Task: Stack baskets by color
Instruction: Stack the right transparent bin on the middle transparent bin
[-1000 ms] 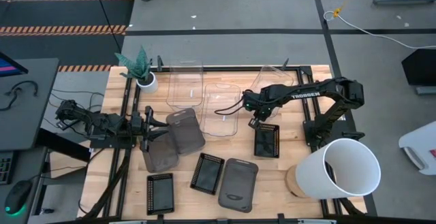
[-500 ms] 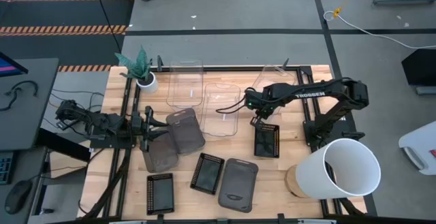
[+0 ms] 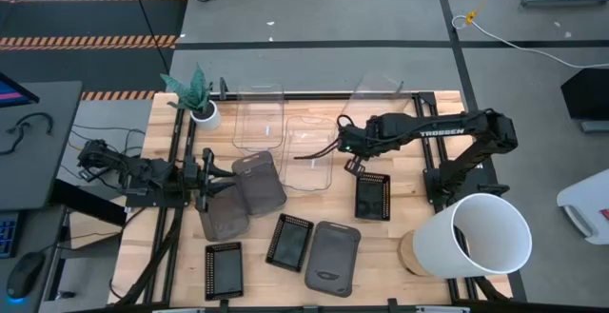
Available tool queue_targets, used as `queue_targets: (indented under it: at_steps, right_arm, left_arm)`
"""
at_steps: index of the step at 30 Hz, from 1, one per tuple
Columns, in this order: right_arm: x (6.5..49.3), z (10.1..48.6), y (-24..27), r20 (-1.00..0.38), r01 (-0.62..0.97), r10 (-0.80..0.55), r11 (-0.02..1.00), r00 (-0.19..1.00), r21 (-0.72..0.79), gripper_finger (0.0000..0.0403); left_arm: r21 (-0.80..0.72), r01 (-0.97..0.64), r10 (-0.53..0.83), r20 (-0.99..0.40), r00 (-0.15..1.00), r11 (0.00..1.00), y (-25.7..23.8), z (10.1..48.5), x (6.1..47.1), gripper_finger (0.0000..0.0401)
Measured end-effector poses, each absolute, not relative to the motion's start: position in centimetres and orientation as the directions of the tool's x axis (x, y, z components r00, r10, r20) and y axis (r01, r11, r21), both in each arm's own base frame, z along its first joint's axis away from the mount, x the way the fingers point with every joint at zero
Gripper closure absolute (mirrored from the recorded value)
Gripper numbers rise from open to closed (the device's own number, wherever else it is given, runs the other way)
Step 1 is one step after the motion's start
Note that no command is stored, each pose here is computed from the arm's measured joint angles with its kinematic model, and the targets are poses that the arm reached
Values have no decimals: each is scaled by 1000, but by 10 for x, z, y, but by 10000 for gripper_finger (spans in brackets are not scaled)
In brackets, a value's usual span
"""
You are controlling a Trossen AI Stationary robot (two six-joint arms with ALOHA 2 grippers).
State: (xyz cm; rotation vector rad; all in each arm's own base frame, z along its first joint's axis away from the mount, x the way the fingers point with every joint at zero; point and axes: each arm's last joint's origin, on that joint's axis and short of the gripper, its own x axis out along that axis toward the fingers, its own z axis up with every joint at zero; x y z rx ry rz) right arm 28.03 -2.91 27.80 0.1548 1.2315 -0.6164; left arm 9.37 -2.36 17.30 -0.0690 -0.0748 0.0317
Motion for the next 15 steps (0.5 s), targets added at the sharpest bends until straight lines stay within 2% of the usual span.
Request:
queue_targets:
  at_steps: [3, 8, 15]
  right_arm:
    - [287, 295, -20, -880, 481, -394, 845, 266, -233, 398]
    - [300, 313, -6, -835, 396, -377, 893, 400, -214, 398]
    - [328, 315, 1, -841, 301, -327, 931, 430, -208, 398]
  left_arm:
    - [-70, -29, 34, 73, 997, 997, -24, 173, 94, 282]
    - [-70, -29, 34, 73, 997, 997, -24, 173, 94, 282]
    - [-70, -29, 34, 73, 997, 997, -24, 173, 94, 282]
